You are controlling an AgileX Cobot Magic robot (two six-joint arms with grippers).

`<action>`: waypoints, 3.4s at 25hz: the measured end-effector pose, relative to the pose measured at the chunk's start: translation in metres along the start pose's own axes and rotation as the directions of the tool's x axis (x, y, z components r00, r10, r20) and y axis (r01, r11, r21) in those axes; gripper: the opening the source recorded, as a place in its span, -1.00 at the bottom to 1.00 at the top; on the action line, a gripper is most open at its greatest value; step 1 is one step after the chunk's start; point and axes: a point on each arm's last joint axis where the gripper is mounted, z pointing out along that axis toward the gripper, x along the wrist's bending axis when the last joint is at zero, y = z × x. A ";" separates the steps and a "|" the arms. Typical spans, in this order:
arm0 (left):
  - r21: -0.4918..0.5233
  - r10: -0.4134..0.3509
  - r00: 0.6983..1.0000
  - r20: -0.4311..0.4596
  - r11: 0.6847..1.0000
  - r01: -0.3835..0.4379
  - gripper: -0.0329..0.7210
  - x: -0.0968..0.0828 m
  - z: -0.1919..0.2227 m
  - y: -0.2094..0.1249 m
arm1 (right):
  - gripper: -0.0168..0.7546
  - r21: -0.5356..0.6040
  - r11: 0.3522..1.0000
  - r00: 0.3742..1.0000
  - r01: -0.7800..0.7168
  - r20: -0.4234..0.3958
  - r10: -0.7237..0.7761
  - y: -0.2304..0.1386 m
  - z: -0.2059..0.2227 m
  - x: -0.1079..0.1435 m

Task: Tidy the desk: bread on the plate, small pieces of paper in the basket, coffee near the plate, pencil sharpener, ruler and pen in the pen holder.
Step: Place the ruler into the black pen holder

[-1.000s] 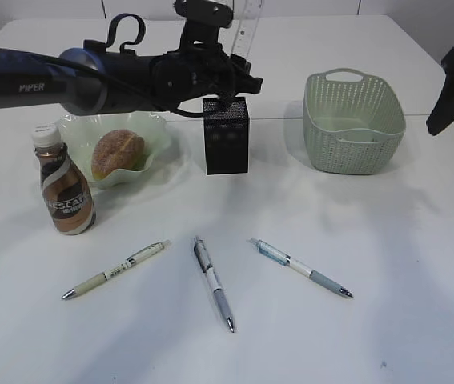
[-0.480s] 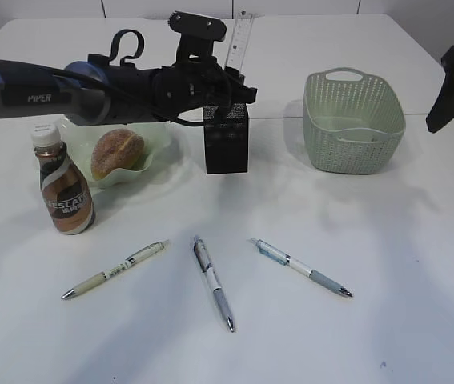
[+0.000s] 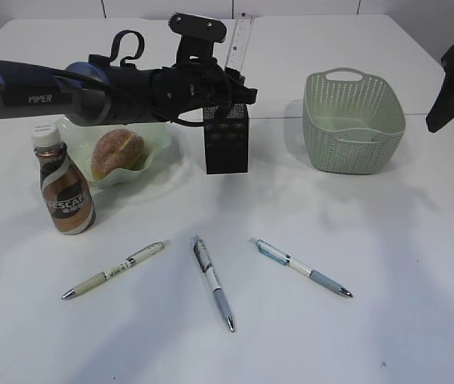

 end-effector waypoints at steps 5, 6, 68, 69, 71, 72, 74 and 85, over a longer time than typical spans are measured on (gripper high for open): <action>0.012 0.000 1.000 0.003 1.000 0.000 -0.19 0.000 0.000 -0.001 | 0.52 0.000 1.000 1.000 0.000 0.000 0.000 0.000 0.000 0.000; 0.012 0.000 1.000 0.003 1.000 0.000 -0.19 0.000 0.000 -0.001 | 0.52 0.000 1.000 1.000 0.000 0.000 0.000 0.000 0.000 0.000; 0.093 -0.048 0.999 0.014 0.995 0.046 0.21 -0.002 0.000 -0.008 | 0.52 -0.011 1.000 1.000 0.022 0.002 -0.022 0.001 0.000 0.000; 0.093 -0.048 0.999 0.014 0.995 0.046 0.21 -0.002 0.000 -0.008 | 0.52 -0.011 1.000 1.000 0.023 0.002 -0.023 0.001 0.000 0.000; 0.093 -0.048 0.999 0.014 0.995 0.046 0.21 -0.002 0.000 -0.008 | 0.52 -0.011 1.000 1.000 0.026 0.002 -0.026 0.001 0.000 0.000; 0.093 -0.048 0.999 0.014 0.995 0.046 0.21 -0.002 0.000 -0.008 | 0.52 -0.011 1.000 1.000 0.026 0.002 -0.026 0.001 0.000 0.000; 0.091 -0.048 0.999 0.014 0.995 0.047 0.21 -0.002 -0.001 -0.007 | 0.52 -0.011 1.000 1.000 0.028 0.002 -0.028 0.001 0.000 0.000; 0.024 -0.054 0.998 0.019 0.998 0.053 0.21 0.006 -0.027 0.049 | 0.52 -0.007 0.999 0.999 0.044 0.001 -0.044 0.001 0.000 0.000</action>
